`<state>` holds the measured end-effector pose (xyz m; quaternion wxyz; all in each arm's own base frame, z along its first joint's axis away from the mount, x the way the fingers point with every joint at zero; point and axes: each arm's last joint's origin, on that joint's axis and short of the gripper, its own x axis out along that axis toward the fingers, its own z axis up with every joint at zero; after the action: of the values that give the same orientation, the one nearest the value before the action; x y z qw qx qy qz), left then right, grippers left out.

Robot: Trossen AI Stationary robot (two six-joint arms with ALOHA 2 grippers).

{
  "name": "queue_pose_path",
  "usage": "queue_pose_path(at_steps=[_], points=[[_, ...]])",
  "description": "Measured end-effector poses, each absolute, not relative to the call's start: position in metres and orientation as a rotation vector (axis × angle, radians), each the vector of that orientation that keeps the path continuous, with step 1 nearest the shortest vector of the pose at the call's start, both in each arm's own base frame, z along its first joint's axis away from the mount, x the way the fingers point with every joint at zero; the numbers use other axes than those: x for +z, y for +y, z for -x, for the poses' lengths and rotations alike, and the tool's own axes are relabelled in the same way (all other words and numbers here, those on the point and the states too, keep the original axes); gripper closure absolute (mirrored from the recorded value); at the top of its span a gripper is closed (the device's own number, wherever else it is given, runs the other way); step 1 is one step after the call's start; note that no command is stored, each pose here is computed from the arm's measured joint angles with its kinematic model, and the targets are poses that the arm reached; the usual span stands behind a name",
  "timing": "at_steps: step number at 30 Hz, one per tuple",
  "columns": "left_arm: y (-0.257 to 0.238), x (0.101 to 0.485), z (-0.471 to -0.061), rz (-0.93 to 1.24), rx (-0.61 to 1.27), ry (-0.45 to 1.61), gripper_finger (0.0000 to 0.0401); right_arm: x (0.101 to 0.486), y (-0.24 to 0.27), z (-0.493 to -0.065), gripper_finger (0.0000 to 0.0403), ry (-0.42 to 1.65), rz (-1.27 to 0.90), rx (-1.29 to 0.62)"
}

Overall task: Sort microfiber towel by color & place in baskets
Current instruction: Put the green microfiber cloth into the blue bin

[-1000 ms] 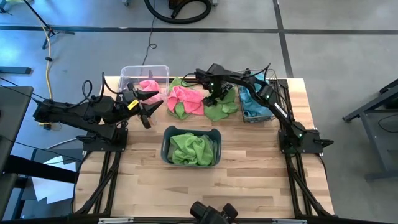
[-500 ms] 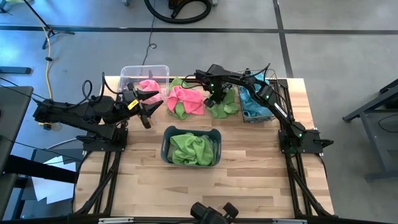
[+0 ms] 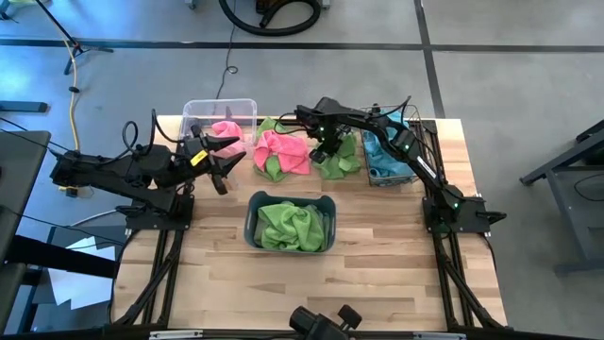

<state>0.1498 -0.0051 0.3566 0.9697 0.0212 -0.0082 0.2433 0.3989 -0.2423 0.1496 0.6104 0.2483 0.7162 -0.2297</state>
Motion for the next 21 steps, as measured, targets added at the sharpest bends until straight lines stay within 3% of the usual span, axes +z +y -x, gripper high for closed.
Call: queue_pose_path(at_steps=[10, 21], points=[[-0.004, 0.358, -0.145, -0.039, 0.492, -0.025, 0.0208, 0.209, -0.234, -0.400, 0.0402, 1.457, -0.499, -0.516], [-0.004, 0.358, -0.145, -0.039, 0.492, -0.027, 0.0208, 0.310, -0.218, -0.393, 0.0402, 1.040, -0.365, -0.515]])
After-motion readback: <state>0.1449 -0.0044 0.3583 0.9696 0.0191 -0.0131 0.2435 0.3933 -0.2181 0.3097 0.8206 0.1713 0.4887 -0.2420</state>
